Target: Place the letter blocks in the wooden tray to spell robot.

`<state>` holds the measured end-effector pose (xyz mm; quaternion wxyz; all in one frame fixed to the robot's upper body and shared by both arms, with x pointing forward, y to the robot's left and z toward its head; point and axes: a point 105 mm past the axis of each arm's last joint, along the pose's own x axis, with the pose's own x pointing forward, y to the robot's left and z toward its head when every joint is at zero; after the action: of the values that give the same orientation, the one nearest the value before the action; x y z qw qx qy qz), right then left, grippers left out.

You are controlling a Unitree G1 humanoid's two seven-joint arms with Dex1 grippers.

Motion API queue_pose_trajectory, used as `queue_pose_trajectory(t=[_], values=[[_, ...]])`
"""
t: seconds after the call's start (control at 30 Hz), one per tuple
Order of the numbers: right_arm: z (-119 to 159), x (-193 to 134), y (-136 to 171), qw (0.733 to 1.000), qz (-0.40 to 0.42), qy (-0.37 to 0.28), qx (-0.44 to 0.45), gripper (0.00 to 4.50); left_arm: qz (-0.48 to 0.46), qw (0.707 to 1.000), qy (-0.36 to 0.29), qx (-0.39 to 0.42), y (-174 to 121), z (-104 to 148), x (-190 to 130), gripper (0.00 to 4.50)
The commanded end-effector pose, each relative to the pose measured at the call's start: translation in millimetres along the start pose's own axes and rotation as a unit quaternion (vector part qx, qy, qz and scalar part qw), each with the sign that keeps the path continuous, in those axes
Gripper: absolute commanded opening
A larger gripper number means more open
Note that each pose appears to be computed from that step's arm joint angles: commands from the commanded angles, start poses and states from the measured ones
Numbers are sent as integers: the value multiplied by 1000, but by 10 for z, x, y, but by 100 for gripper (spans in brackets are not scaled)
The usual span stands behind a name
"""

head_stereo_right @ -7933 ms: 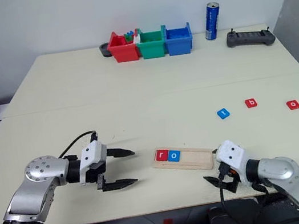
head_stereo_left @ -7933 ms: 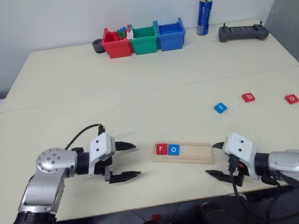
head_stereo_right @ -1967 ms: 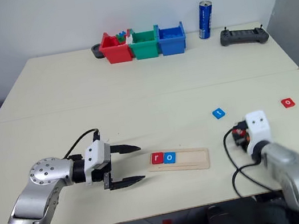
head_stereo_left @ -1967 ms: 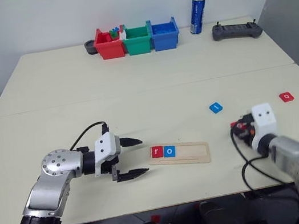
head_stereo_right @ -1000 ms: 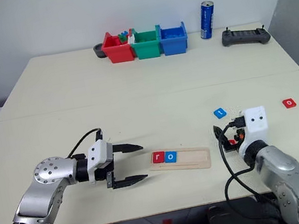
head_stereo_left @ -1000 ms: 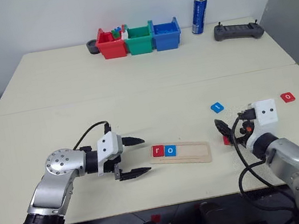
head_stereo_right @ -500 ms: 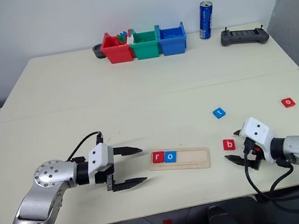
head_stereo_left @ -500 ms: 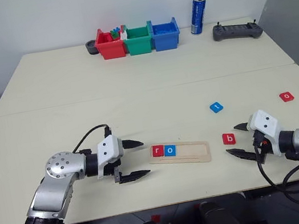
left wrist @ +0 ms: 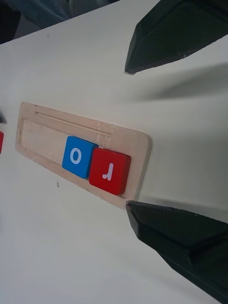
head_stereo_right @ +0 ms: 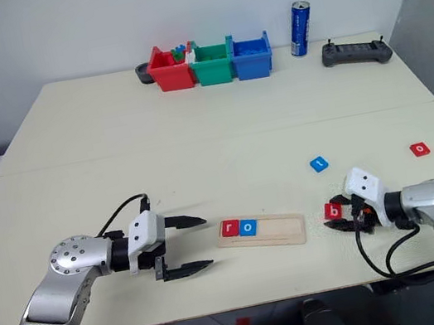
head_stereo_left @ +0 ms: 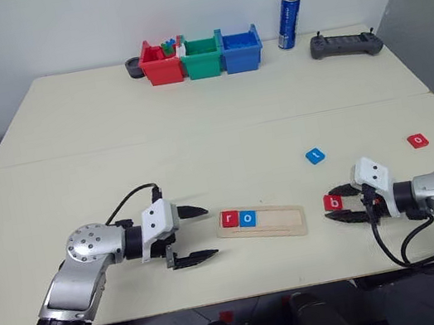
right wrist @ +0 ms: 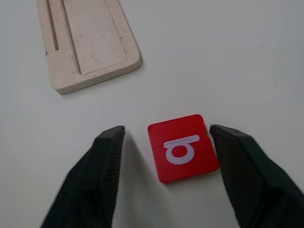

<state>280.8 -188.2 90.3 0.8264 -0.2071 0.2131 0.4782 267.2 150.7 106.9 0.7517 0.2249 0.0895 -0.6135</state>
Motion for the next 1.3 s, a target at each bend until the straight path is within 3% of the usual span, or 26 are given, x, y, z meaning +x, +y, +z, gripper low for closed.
queue_pose_trajectory(t=[0.03,0.07,0.23,0.33,0.5,0.73,1.3], values=[[55,7,19,1000,12,-5,-13,166,4,1000,-1,20,6,101,-39,450],[62,2,22,1000,13,-4,-19,144,4,1000,-1,20,4,100,-43,450],[393,-16,159,997,39,-34,-65,144,6,1000,5,19,5,91,-64,450],[668,85,342,991,59,-58,-101,144,8,1000,6,20,10,84,-72,450],[858,350,514,989,66,-63,-120,144,9,1000,7,22,23,74,-63,450],[882,697,657,988,70,-50,-131,144,5,1000,8,26,41,48,-51,450],[883,811,549,989,54,-33,-130,144,9,1000,5,27,33,5,-6,450]])
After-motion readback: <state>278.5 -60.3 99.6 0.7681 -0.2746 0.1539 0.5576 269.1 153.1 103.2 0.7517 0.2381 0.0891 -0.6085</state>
